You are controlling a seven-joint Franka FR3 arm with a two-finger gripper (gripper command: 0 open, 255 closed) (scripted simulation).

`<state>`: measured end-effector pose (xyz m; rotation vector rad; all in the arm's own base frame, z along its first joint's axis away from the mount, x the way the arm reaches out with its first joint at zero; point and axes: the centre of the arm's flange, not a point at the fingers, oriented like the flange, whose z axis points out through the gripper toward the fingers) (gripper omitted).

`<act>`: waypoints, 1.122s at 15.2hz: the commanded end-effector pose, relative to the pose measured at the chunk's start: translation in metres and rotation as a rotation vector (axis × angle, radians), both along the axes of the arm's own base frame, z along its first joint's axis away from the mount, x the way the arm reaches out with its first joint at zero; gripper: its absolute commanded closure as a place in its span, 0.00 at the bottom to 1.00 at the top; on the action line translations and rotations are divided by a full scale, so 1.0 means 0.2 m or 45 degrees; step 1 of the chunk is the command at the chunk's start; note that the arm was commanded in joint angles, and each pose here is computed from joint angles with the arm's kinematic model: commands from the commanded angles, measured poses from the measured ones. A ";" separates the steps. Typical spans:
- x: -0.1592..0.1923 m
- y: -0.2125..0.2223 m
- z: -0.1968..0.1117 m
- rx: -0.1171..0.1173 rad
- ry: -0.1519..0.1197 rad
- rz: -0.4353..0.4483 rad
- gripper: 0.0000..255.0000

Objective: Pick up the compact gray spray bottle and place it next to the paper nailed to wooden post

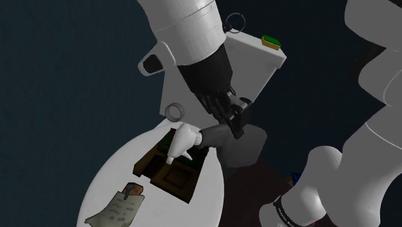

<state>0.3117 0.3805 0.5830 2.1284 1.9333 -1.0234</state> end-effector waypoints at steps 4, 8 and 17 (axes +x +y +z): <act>-0.18 0.28 0.01 -0.001 0.000 -0.002 1.00; -0.31 0.51 0.01 -0.001 0.000 -0.002 1.00; -0.41 0.67 -0.14 -0.001 0.000 -0.002 1.00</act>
